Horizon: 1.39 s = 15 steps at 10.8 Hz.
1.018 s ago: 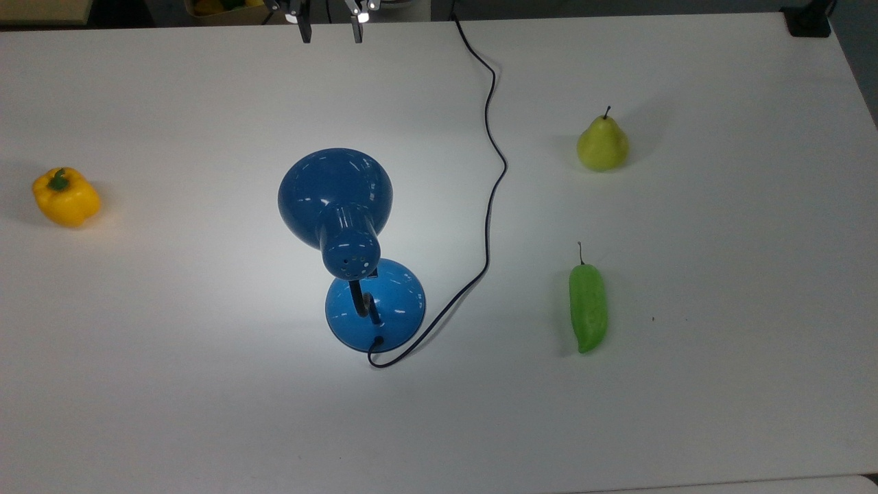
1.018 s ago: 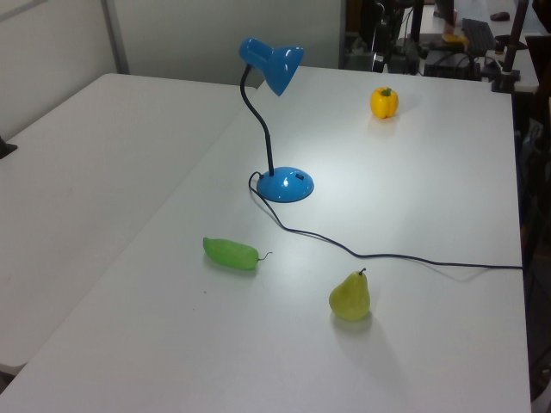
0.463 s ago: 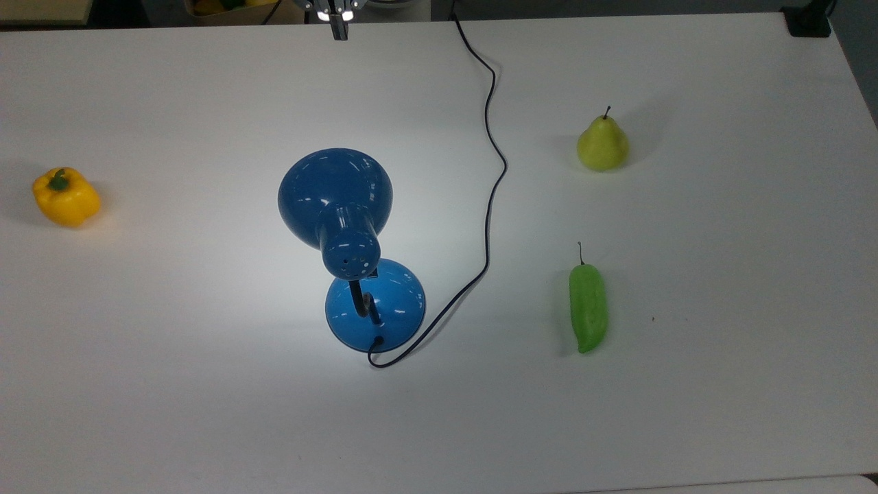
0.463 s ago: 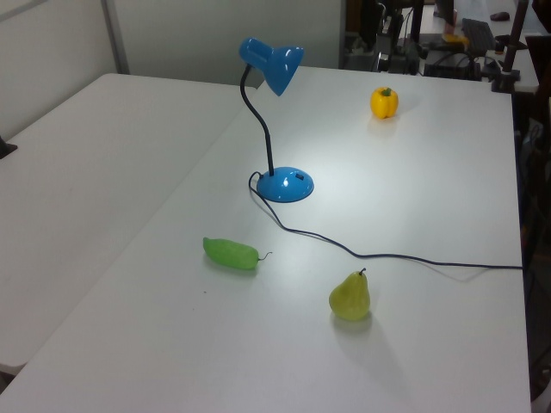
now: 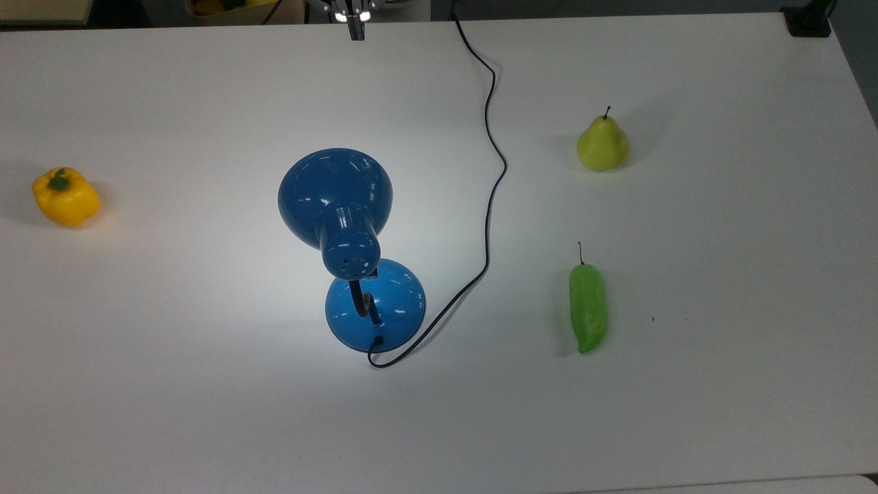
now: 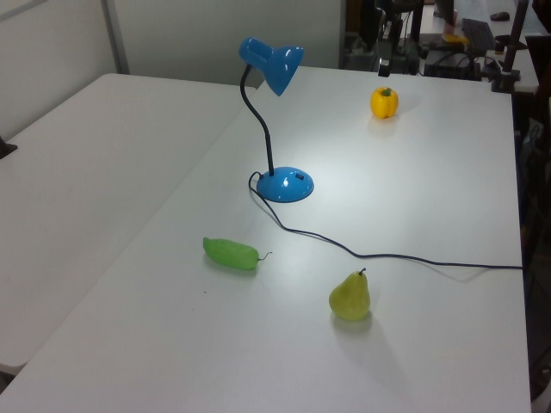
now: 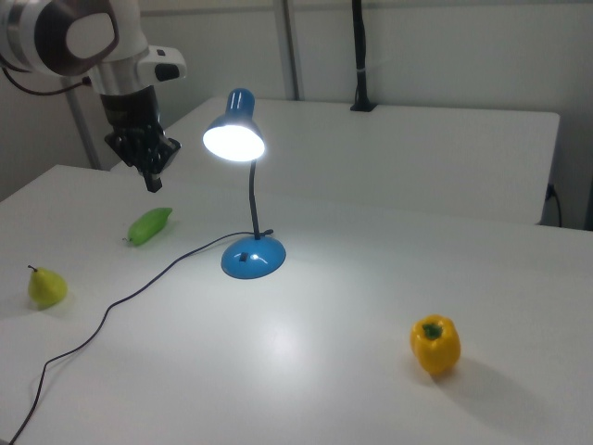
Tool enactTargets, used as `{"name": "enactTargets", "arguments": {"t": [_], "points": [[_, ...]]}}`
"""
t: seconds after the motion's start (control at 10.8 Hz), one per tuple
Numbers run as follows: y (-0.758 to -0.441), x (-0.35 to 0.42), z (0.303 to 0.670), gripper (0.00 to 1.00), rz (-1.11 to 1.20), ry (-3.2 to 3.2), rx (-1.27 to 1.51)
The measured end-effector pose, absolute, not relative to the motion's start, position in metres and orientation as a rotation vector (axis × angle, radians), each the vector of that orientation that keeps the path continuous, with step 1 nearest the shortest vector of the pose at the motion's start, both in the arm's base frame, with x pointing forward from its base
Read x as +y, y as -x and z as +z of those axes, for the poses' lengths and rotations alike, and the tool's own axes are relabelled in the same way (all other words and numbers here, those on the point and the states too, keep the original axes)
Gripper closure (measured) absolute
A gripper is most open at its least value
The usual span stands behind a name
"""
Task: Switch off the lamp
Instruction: 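Move the gripper down toward the blue lamp's round base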
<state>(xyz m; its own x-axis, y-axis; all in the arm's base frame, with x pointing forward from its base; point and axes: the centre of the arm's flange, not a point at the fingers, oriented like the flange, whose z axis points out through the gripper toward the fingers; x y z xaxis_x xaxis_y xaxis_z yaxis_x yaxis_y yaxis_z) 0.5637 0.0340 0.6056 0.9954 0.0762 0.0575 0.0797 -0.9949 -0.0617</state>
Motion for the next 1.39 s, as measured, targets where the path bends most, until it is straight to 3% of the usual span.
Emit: {"name": "enactTargets", "arguments": {"t": [0.37,1.02,1.39], "points": [[-0.57,0.036,0.58,0.99,-0.005,3.068,-0.116],[-0.601,0.04,0.443,0.99,-0.026,3.087,-0.092],[-0.634,0.039,0.384,0.99,-0.195,3.098,-0.077]]}}
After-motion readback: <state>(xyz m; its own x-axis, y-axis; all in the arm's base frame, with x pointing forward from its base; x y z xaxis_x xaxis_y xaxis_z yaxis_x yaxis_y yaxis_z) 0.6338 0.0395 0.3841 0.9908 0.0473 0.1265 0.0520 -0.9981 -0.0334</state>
